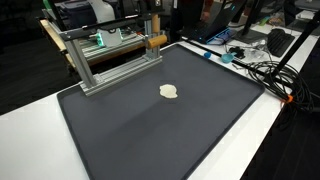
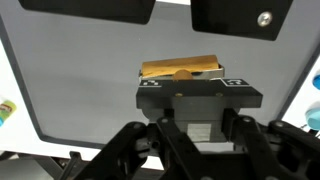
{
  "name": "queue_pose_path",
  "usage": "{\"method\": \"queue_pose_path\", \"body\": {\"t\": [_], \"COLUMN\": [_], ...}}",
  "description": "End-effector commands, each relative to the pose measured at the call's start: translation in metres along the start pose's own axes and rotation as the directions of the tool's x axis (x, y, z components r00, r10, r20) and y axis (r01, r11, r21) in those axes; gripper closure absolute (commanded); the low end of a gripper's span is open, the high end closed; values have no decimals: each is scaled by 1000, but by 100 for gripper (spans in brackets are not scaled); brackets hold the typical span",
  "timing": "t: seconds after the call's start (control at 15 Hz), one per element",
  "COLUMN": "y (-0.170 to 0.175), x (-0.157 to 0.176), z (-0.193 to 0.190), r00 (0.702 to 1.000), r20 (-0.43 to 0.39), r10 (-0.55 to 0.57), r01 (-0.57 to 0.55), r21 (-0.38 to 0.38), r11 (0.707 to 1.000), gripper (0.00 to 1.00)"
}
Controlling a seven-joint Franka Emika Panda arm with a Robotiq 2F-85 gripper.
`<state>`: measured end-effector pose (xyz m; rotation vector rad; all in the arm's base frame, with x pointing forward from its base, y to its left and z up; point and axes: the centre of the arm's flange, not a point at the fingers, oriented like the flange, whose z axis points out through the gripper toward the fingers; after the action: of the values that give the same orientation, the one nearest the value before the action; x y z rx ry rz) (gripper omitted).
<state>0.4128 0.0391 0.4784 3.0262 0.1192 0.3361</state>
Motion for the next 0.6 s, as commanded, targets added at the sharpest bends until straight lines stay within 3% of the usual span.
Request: {"method": "queue_pose_path", "body": {"t": [0.0,0.2,0.53], "y": [4,15,34], "x": [8,1,-14], "z": [-12,-11,5], "r00": [988,980,991], "r20": [75,101,46], "r10": [134,172,128], "r01": [-132,-172,-130], "r21": [-39,-16,26], "r11": [991,985,991], "gripper": [78,78,78]}}
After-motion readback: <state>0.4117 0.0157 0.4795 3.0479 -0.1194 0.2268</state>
